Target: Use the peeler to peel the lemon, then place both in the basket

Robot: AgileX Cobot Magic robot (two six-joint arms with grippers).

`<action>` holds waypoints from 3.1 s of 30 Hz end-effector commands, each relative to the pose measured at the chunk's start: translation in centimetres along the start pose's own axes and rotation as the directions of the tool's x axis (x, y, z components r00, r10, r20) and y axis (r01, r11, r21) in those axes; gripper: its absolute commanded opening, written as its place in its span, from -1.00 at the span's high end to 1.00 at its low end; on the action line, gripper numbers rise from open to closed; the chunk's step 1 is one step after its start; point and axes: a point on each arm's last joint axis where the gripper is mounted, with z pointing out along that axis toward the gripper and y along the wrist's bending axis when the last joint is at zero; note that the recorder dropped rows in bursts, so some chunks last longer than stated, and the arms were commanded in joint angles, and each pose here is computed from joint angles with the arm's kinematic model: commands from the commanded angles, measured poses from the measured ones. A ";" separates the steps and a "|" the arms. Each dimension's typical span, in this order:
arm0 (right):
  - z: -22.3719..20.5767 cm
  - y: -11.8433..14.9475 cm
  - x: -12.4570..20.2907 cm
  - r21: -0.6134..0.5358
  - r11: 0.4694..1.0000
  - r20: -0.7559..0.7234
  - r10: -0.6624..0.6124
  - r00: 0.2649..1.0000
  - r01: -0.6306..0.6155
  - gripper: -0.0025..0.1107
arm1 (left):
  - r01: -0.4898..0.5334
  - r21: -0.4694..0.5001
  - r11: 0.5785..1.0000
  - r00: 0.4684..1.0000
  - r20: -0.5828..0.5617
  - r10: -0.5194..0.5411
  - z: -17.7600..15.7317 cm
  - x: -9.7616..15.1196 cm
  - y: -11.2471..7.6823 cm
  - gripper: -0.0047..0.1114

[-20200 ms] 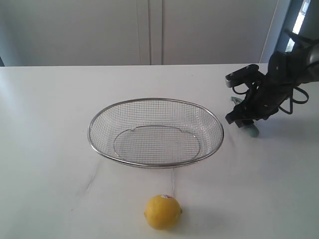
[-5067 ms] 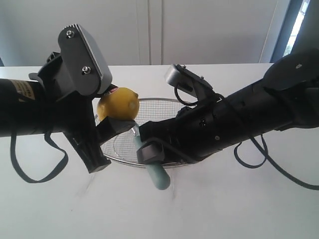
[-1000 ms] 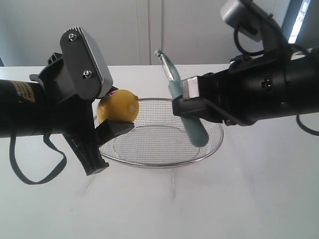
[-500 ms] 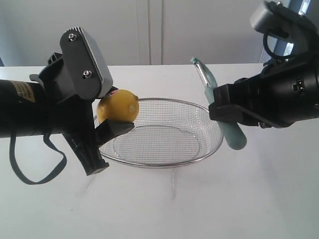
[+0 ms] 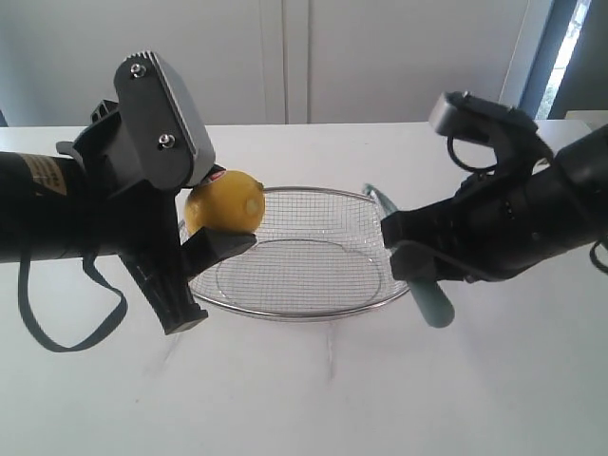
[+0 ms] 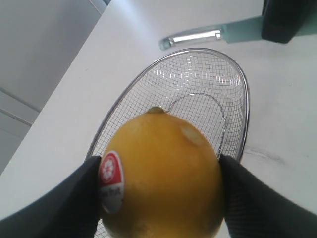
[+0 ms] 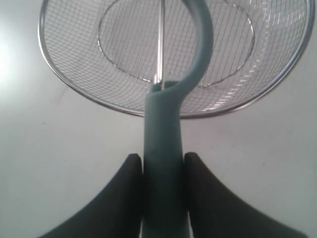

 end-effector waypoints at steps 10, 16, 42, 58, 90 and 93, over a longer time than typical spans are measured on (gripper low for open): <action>2.9 0.2 1.5 -0.197 0.979 -0.026 0.048 0.999 -0.052 0.96 | 0.012 -0.019 1.000 1.000 0.022 -0.012 -0.4 -0.2 0.2 0.92; 3.5 1.1 1.4 -0.307 0.950 -0.031 0.046 0.998 -0.053 0.96 | 0.012 -0.019 1.000 1.000 0.022 -0.012 -0.4 -0.2 0.2 0.92; 4.3 4.7 1.7 -0.478 0.877 -0.022 0.040 0.999 -0.045 0.96 | 0.012 -0.019 1.000 1.000 0.022 -0.012 -0.4 -0.2 0.2 0.92; -0.4 5.6 1.4 -0.438 0.895 0.170 -0.013 0.985 0.087 0.96 | 0.012 -0.019 1.000 1.000 0.022 -0.012 -0.4 -0.2 0.2 0.92; -9.1 2.4 -5.8 0.412 0.843 0.606 -0.537 0.588 0.346 0.96 | 0.060 0.028 0.998 0.998 -0.006 -0.060 -1.0 -0.5 0.0 0.92; -7.8 1.9 -6.4 0.417 0.844 0.595 -0.535 0.600 0.338 0.96 | 0.076 0.039 0.996 0.997 -0.015 -0.075 -1.9 -1.0 0.5 0.92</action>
